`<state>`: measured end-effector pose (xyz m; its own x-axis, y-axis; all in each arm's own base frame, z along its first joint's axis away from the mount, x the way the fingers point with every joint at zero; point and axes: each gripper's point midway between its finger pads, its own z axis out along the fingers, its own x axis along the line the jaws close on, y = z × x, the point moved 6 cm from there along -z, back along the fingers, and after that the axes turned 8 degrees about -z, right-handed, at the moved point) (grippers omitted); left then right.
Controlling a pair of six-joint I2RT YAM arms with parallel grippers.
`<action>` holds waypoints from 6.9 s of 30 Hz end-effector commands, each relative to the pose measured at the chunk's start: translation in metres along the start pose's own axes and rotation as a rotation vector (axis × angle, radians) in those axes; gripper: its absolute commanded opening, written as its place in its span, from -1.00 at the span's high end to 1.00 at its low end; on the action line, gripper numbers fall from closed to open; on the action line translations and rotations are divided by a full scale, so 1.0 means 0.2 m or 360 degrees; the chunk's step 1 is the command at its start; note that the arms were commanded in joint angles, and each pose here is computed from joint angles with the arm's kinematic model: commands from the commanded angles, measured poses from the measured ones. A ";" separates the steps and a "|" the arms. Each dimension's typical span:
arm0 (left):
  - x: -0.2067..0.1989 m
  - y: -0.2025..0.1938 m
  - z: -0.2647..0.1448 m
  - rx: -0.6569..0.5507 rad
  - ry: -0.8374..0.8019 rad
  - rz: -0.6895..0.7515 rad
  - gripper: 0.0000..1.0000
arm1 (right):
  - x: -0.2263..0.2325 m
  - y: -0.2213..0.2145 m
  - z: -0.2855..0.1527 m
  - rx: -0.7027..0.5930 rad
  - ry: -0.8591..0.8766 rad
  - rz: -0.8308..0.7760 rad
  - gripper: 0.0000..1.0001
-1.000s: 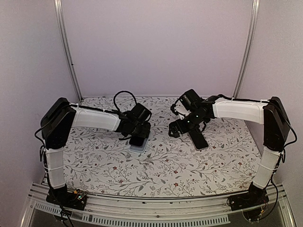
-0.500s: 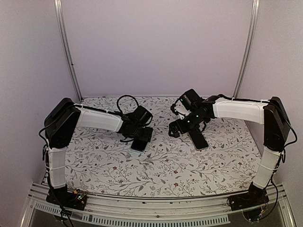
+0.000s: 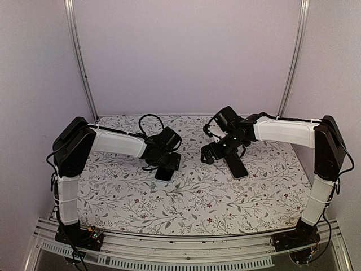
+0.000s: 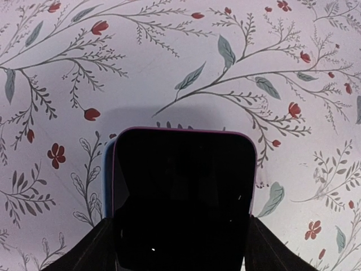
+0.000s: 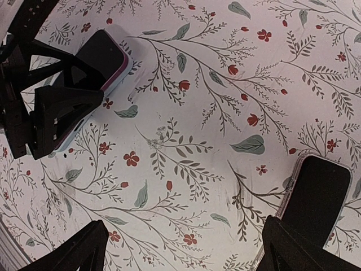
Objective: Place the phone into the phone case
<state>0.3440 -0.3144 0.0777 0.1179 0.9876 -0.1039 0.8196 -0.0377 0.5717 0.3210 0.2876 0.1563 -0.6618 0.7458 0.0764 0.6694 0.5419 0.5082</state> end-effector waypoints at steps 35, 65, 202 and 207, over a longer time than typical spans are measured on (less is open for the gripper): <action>-0.01 -0.27 0.07 0.0251 -0.0064 0.0193 -0.99 | 0.01 0.01 -0.09 -0.0063 0.0002 -0.0008 -0.98; -0.13 -0.18 -0.38 -0.0660 -0.0326 0.0246 0.40 | 0.18 0.26 0.21 -0.0523 0.0858 0.0642 -0.98; -0.46 -0.21 -1.44 -0.1088 -0.2174 0.0912 1.00 | 0.57 0.04 -1.06 -0.1259 0.1536 -0.0948 -0.03; -0.48 -0.21 -1.43 -0.1081 -0.2159 0.0944 1.00 | 0.57 0.05 -1.04 -0.1243 0.1508 -0.0916 0.49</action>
<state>0.1479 -0.3621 0.2619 0.9711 0.0539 -0.2323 0.2327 0.0001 0.9726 0.1817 0.2941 0.3415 -0.9680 -0.2348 0.0885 0.0663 0.1007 0.9927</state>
